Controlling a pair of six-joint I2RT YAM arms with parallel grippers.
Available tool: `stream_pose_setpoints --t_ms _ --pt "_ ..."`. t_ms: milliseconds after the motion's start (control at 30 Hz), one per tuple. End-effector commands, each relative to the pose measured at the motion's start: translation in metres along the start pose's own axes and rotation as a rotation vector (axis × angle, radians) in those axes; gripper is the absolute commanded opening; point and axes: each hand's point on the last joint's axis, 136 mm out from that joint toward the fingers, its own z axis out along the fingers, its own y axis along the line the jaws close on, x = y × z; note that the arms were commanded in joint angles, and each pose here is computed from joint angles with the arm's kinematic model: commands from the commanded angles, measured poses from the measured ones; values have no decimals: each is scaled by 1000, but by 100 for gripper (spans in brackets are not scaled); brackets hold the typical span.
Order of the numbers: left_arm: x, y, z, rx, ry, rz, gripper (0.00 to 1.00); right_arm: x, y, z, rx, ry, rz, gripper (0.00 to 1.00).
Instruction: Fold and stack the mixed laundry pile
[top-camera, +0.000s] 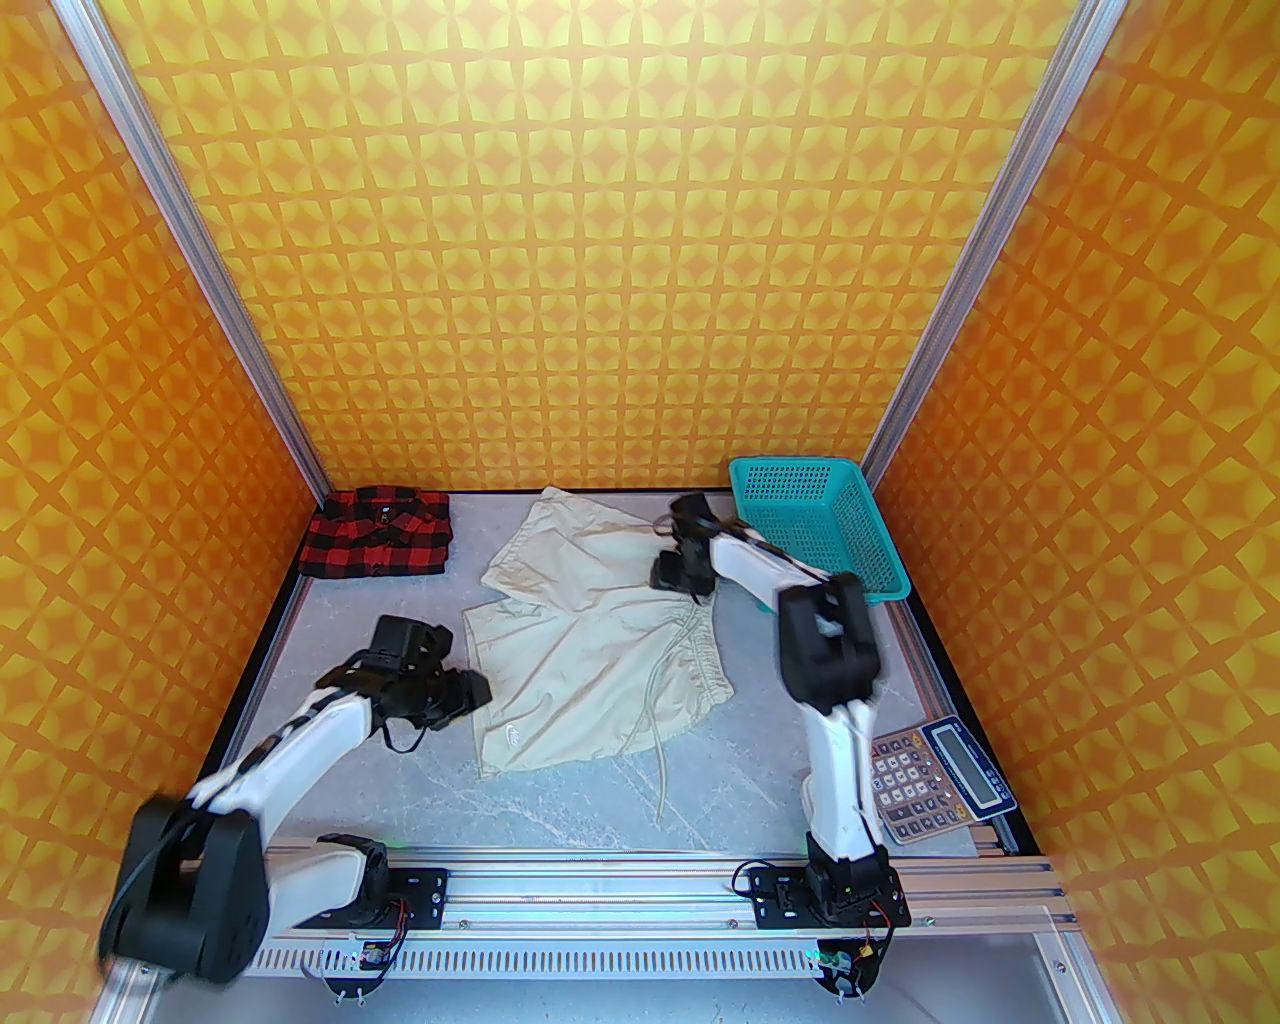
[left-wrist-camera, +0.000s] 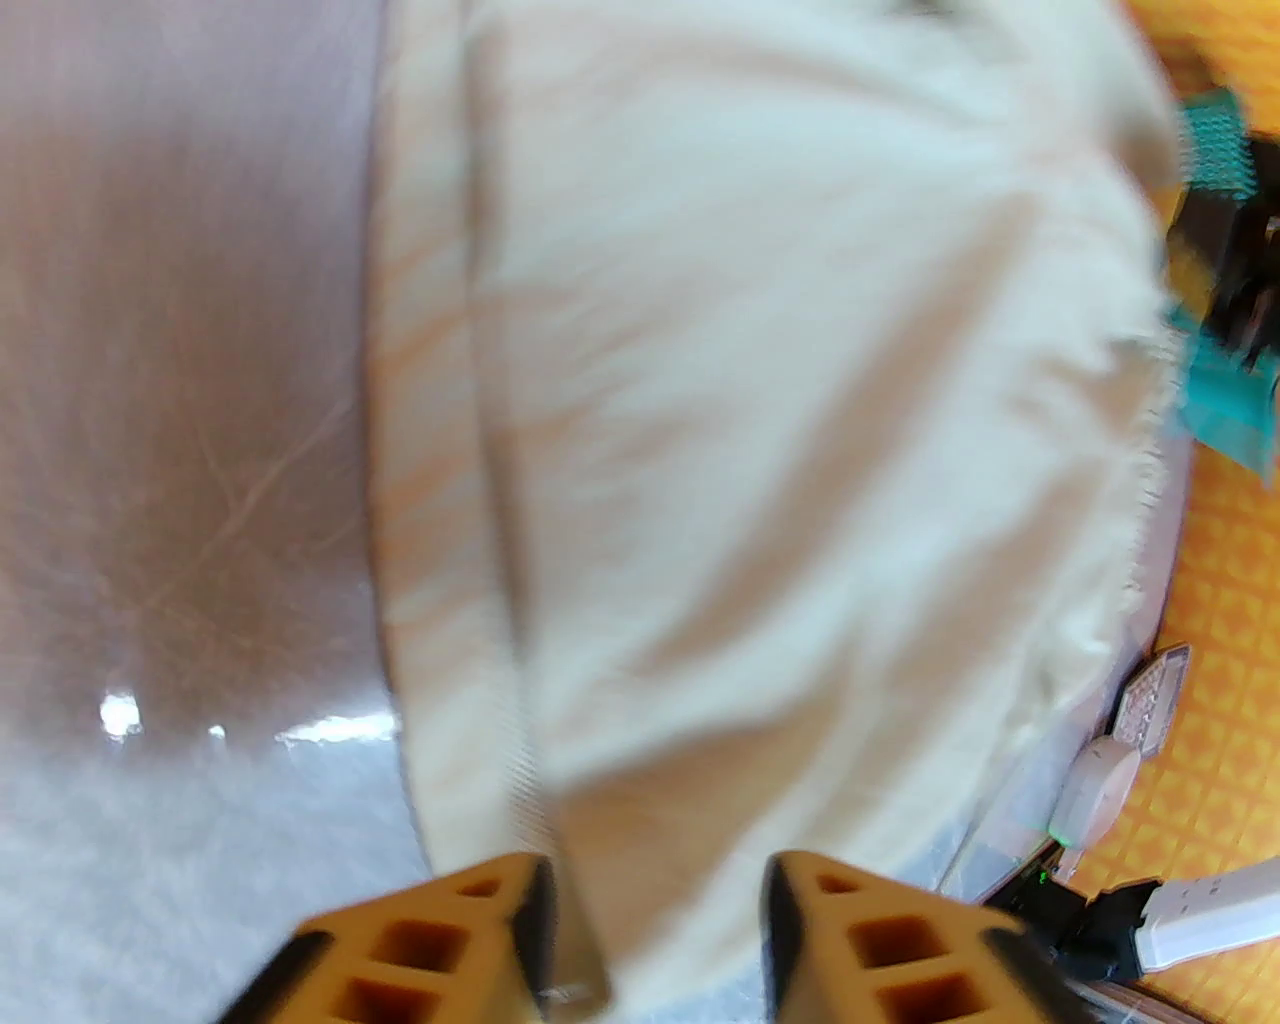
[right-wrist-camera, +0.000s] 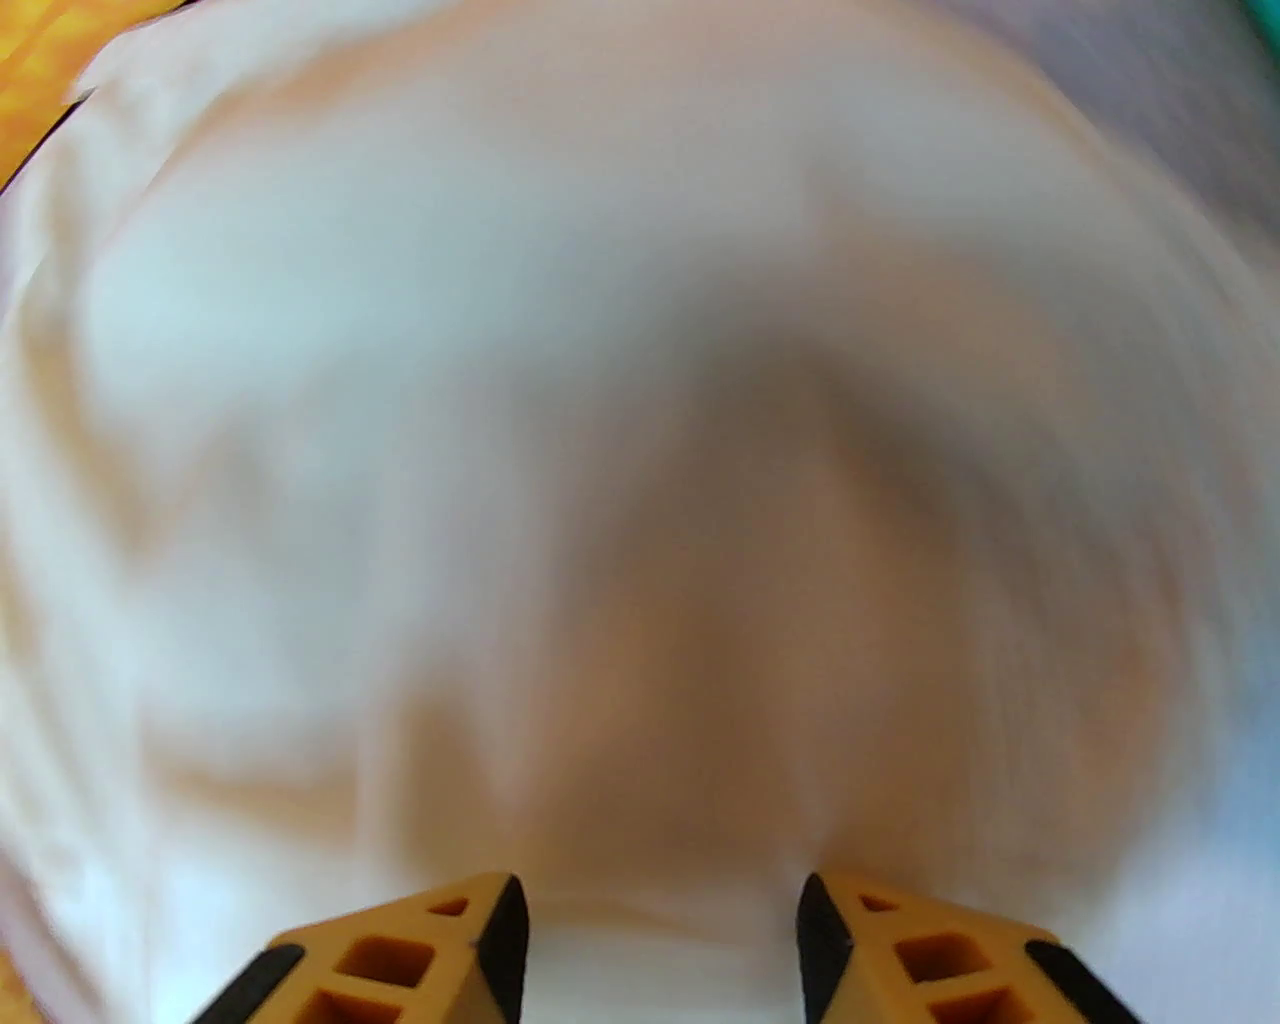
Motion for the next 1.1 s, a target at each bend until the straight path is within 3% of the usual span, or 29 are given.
stream_pose_setpoints --t_ms 0,167,267,400,533,667,833,933,1067 --pt "34 12 -9 -45 66 -52 52 26 6 -57 -108 -90 68 50" --pt "65 8 5 -46 148 -41 63 123 -33 -69 -58 28 87 55" --pt "71 12 15 -57 178 -34 65 153 -50 -62 -66 72 134 58" --pt "68 19 32 -58 176 -55 55 158 -51 -54 -133 61 200 57" --pt "57 16 44 -41 149 -56 34 160 -50 -32 -157 77 204 52" --pt "48 14 43 -57 138 -28 19 153 -46 -25 -171 88 210 43" --pt "45 14 34 -81 118 -12 0 157 -64 -35 -59 72 197 20" --pt "45 12 27 -86 114 -6 0 174 -72 -44 -28 98 203 8" --pt "47 17 15 -145 117 -21 0 196 -76 -60 -30 110 233 5"
